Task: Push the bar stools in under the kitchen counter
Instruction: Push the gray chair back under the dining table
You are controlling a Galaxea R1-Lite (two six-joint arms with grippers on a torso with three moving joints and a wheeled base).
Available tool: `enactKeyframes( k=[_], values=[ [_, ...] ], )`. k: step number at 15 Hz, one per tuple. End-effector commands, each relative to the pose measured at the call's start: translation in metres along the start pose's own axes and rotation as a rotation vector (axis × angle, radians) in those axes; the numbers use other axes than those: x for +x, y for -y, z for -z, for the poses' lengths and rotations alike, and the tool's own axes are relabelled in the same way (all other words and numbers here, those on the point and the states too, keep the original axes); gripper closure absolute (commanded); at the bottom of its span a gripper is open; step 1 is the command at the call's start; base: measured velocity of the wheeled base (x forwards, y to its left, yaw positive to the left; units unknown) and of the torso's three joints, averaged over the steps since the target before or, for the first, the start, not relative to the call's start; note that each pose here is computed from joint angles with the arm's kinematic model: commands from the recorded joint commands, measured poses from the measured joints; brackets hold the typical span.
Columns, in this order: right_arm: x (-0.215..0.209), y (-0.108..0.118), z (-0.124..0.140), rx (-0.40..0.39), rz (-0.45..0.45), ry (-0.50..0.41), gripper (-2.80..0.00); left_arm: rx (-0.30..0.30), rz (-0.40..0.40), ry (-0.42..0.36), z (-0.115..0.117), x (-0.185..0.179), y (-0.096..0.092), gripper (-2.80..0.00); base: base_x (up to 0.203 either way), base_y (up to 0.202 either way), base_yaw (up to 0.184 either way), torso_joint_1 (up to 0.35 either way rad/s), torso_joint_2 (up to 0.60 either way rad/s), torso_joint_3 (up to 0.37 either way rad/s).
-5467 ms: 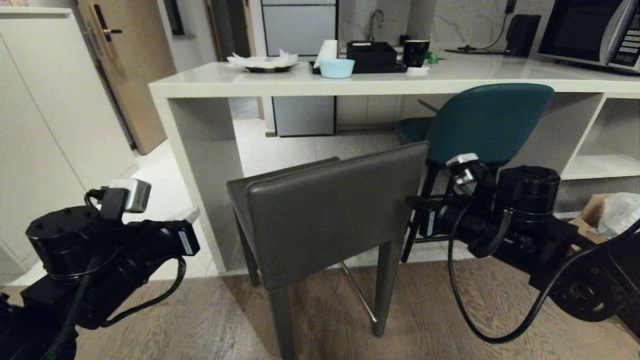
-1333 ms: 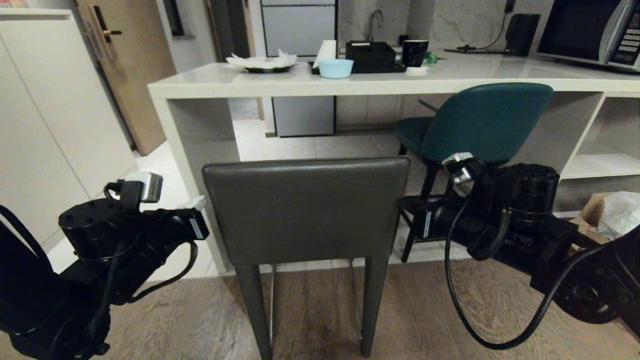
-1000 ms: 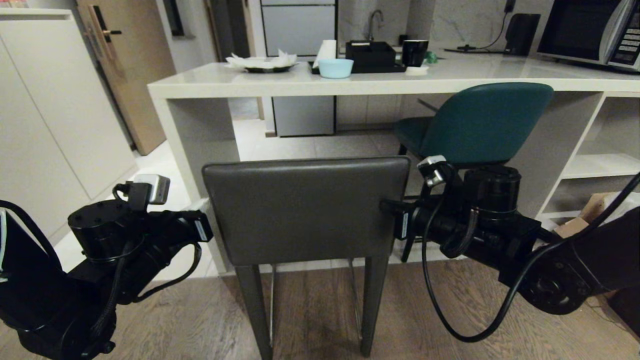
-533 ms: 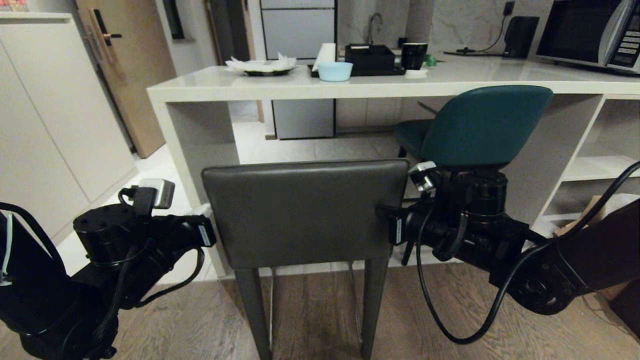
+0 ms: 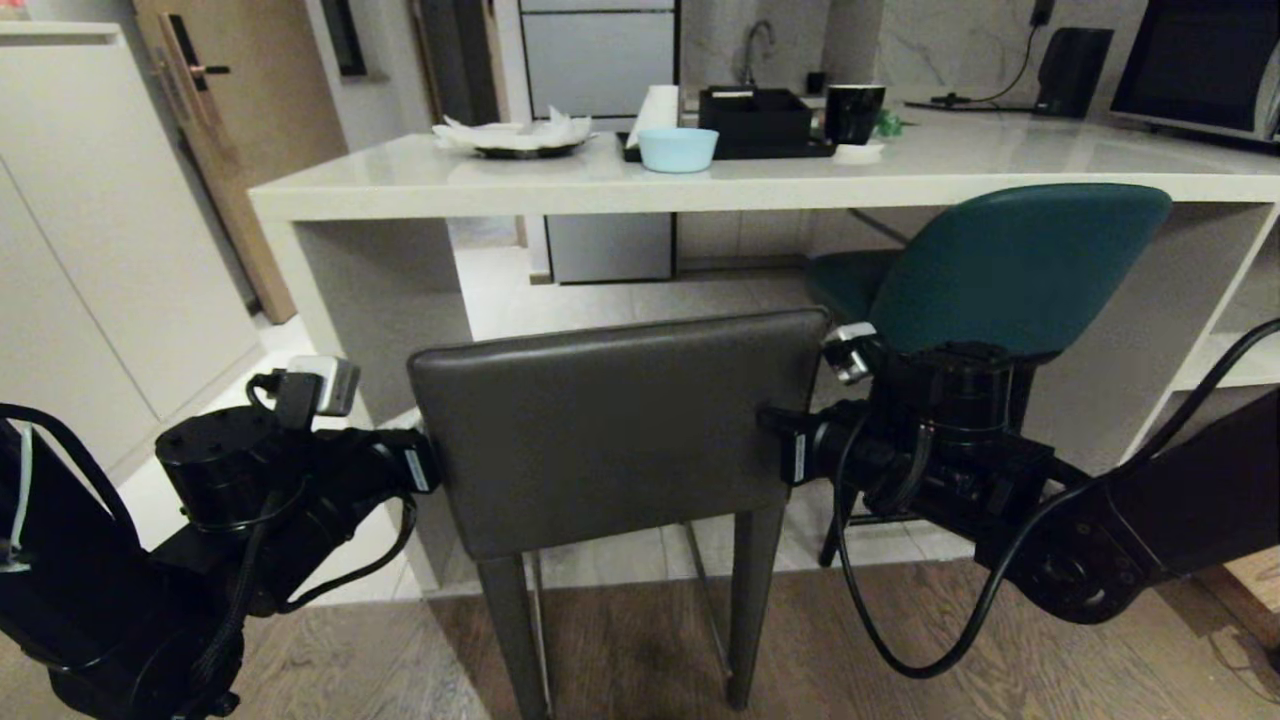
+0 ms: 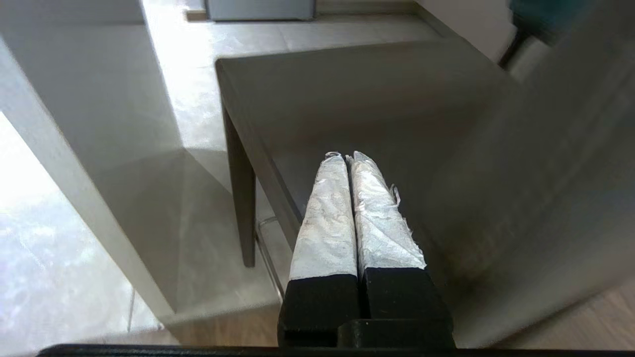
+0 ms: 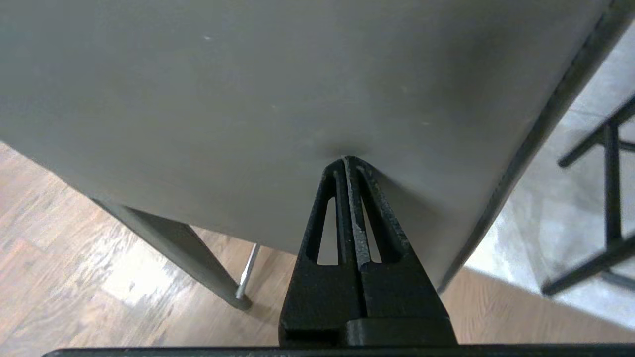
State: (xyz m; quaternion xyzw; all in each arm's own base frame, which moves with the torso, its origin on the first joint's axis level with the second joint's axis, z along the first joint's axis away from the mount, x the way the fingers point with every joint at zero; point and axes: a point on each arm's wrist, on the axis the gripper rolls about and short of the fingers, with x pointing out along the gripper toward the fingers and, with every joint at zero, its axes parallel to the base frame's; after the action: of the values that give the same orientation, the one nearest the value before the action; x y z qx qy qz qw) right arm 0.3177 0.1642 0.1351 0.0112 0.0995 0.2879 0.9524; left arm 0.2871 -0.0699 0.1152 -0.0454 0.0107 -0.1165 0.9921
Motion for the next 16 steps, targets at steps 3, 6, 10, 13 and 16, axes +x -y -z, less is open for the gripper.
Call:
enactKeyframes(
  k=[3,6,10,13,16],
  values=[
    [-0.001,-0.001,0.001,0.000,-0.004,0.001,0.00,-0.001,-0.003,0.010,-0.001,0.000,-0.001,0.00,0.192,0.000,0.001,0.000,0.01,0.003],
    [-0.001,-0.001,0.001,0.001,-0.004,0.001,0.00,-0.001,-0.015,0.005,0.000,-0.001,-0.003,0.00,0.189,0.000,0.001,0.002,0.00,0.001],
    [-0.004,-0.003,0.000,0.000,-0.008,0.003,0.00,0.002,-0.046,-0.090,0.016,-0.034,-0.010,0.00,0.146,0.000,0.002,0.005,0.00,0.003],
    [-0.005,-0.003,0.003,0.002,-0.007,-0.002,0.00,-0.009,-0.144,-0.212,0.033,-0.080,-0.028,0.00,0.000,0.000,0.000,0.000,0.00,0.000],
    [-0.005,-0.003,0.001,0.002,-0.007,0.012,0.00,-0.011,-0.164,-0.063,0.002,-0.106,-0.030,0.00,0.000,0.000,0.000,0.000,0.00,0.000]
  ],
)
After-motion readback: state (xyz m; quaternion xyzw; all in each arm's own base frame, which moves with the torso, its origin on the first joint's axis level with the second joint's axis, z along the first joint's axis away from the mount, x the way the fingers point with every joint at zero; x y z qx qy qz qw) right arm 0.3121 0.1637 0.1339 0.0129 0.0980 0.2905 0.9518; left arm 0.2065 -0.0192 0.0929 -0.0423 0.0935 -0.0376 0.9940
